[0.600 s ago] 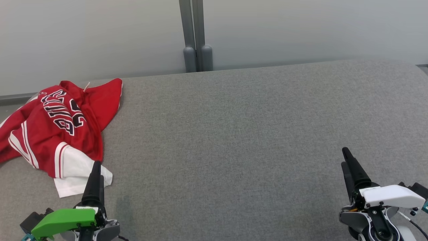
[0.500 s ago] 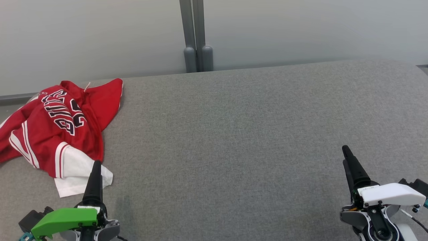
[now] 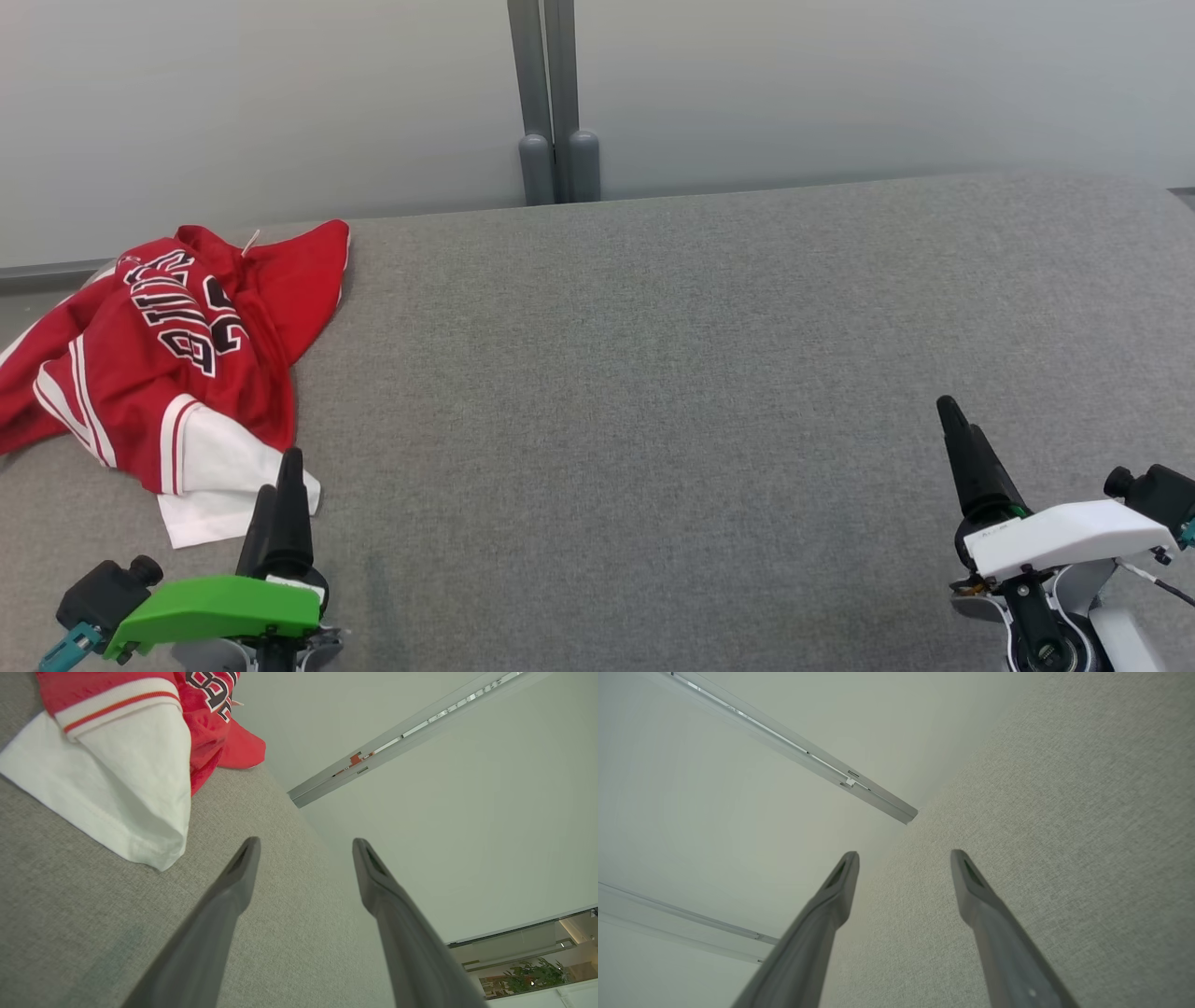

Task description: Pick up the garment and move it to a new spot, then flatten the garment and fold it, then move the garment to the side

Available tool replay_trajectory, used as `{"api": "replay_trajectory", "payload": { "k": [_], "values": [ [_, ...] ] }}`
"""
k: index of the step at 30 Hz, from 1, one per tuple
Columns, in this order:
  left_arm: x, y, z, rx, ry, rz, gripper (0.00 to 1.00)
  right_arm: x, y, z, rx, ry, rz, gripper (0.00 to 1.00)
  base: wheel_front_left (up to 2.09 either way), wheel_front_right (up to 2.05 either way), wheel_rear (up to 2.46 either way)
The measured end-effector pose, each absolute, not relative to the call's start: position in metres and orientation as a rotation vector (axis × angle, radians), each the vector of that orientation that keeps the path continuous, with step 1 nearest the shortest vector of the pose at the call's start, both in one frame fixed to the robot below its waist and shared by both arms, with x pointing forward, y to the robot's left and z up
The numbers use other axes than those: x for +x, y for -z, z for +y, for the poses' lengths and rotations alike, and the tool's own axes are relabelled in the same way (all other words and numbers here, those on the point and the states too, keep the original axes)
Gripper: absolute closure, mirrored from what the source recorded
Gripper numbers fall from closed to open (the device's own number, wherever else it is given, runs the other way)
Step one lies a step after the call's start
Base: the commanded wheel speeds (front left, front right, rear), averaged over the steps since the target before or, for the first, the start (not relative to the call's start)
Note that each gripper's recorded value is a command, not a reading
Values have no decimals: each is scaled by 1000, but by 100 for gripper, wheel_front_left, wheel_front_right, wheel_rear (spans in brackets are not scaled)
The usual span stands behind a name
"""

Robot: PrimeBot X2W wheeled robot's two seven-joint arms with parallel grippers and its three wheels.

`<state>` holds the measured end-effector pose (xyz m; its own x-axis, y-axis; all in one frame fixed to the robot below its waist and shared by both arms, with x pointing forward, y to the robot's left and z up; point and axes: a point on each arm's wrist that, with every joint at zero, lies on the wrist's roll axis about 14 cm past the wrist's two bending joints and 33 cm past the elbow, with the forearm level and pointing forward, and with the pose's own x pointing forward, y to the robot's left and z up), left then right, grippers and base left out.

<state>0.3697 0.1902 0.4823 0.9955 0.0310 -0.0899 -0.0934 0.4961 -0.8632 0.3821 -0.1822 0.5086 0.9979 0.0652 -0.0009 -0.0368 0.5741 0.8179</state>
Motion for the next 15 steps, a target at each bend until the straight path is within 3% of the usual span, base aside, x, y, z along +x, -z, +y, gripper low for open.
{"api": "replay_trajectory", "payload": {
  "k": [15],
  "values": [
    [363, -477, 195, -778, -92, 71, 0, 379, -501, -181, 680, -59, 34, 0, 0, 0, 0]
  ]
}}
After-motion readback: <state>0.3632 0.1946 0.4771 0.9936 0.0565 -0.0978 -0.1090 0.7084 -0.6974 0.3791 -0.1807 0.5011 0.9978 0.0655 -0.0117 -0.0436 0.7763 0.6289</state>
